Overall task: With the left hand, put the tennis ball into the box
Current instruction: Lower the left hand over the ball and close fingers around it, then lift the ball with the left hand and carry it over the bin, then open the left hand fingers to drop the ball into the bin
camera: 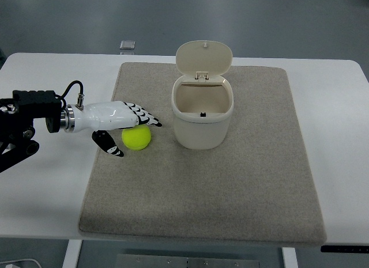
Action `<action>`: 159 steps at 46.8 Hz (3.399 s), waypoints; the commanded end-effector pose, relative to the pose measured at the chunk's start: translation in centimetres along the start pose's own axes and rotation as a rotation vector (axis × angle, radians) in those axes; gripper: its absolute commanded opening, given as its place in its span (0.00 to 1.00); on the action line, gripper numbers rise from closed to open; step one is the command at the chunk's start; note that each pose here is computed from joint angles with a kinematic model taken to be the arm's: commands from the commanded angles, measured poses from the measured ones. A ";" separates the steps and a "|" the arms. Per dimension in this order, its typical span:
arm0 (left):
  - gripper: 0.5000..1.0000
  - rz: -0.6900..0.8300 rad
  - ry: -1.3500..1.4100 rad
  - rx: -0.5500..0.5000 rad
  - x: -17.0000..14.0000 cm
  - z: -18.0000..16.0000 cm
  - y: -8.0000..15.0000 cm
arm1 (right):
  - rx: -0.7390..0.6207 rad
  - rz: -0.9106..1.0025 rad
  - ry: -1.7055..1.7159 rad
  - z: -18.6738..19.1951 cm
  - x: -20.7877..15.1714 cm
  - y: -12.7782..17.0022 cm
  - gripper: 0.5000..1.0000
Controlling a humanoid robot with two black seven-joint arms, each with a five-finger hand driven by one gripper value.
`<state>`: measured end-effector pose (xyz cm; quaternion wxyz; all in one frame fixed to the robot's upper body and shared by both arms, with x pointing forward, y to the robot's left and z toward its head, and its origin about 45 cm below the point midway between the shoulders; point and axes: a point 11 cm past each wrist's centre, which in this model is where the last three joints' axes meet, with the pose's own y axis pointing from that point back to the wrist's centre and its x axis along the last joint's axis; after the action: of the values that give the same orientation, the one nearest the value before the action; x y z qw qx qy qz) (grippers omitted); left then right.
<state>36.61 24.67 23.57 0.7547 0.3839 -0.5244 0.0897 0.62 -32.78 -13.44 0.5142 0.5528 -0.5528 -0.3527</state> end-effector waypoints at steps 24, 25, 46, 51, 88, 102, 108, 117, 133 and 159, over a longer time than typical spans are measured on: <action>0.33 0.095 -0.106 0.006 0.4 0.0 0.0 | 0.000 0.000 0.000 0.0 0.0 0.0 0.88; 0.33 0.094 -0.105 0.005 0.3 0.0 0.0 | 0.000 0.000 0.000 0.0 0.0 0.0 0.88; 0.00 0.245 -0.244 0.021 3.5 -0.3 4.8 | 0.000 0.000 0.000 0.0 0.0 0.0 0.88; 0.00 0.392 -0.353 -0.047 5.3 1.5 6.5 | 0.000 0.000 0.000 0.0 0.0 0.0 0.88; 0.00 0.582 -0.796 -0.256 12.7 8.2 2.0 | 0.000 0.000 0.000 0.0 0.0 0.0 0.88; 0.00 0.577 -0.740 -0.274 12.9 9.1 -1.4 | 0.000 0.000 0.000 0.0 0.0 0.0 0.88; 0.03 0.575 -0.728 -0.267 13.1 8.9 -2.2 | 0.000 0.000 0.001 0.0 0.0 0.0 0.88; 0.32 0.566 -0.700 -0.246 12.8 8.2 -3.6 | 0.000 0.000 0.000 0.0 0.0 0.0 0.88; 0.87 0.566 -0.684 -0.249 12.5 8.3 -4.2 | 0.000 0.000 0.000 0.0 0.0 0.0 0.88; 0.97 0.574 -0.686 -0.263 12.6 8.4 -1.1 | 0.000 0.000 0.000 0.0 0.0 0.0 0.88</action>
<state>37.09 14.37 34.40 0.5150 0.1378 -0.8416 0.0867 0.61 -32.78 -13.44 0.5143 0.5529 -0.5527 -0.3526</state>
